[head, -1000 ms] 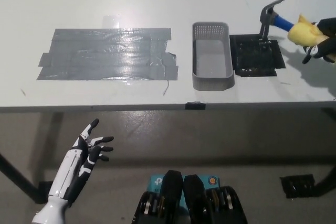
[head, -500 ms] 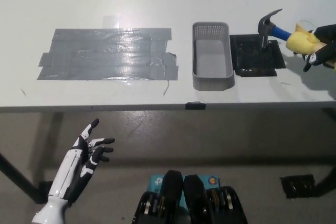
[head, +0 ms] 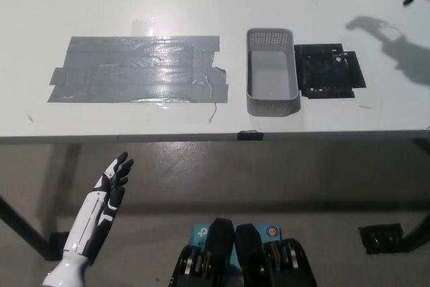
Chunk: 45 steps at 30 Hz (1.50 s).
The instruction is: The robot picks the hammer with right hand and hits the black area on the desk and places it back.
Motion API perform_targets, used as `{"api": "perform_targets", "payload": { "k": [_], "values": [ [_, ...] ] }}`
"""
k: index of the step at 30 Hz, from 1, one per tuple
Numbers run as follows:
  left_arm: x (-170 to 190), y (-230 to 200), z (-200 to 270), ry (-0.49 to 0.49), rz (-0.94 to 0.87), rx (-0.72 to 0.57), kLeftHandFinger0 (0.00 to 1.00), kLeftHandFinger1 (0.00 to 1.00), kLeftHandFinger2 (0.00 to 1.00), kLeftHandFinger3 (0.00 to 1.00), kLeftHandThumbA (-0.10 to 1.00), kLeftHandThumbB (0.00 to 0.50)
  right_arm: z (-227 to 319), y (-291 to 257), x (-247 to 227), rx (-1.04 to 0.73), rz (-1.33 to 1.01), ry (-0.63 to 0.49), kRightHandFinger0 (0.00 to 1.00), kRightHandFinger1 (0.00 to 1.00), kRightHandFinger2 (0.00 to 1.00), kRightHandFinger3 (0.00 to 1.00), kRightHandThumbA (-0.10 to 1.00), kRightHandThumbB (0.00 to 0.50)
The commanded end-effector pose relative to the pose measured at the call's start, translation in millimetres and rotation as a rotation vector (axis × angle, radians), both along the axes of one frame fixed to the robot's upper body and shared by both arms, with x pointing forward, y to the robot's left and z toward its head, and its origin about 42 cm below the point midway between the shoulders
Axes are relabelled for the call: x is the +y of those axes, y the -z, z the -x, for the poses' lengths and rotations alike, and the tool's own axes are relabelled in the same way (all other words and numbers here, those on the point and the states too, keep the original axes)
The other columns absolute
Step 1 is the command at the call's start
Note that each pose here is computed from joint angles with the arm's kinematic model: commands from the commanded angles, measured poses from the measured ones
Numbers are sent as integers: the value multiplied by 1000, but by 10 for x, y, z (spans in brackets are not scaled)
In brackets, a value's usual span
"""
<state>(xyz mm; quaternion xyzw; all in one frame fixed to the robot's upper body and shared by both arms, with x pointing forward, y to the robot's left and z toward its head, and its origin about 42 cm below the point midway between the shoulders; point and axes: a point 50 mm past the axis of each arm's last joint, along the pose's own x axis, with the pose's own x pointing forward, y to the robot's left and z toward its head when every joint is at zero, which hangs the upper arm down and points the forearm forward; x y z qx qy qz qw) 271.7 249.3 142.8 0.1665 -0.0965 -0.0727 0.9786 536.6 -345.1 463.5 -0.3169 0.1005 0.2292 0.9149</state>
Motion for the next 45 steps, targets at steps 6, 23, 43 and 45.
{"api": "perform_targets", "payload": {
  "k": [6,23,43,45],
  "values": [
    [-11,-88,7,23,12,-64,1000,1000,1000,1000,1000,130,-118,358,196,23,57,-35,162,623,890,1000,-100,132],
    [5,-107,4,12,18,-67,1000,1000,1000,1000,1000,109,-152,1756,503,166,497,-141,7,554,960,882,-100,92],
    [-17,-95,39,13,21,-62,1000,1000,1000,1000,1000,68,-342,624,505,-190,419,29,512,860,1000,1000,73,225],
    [-16,-91,48,11,21,-62,1000,1000,1000,1000,1000,71,-342,638,548,-131,370,43,1000,1000,1000,1000,325,294]
  ]
}}
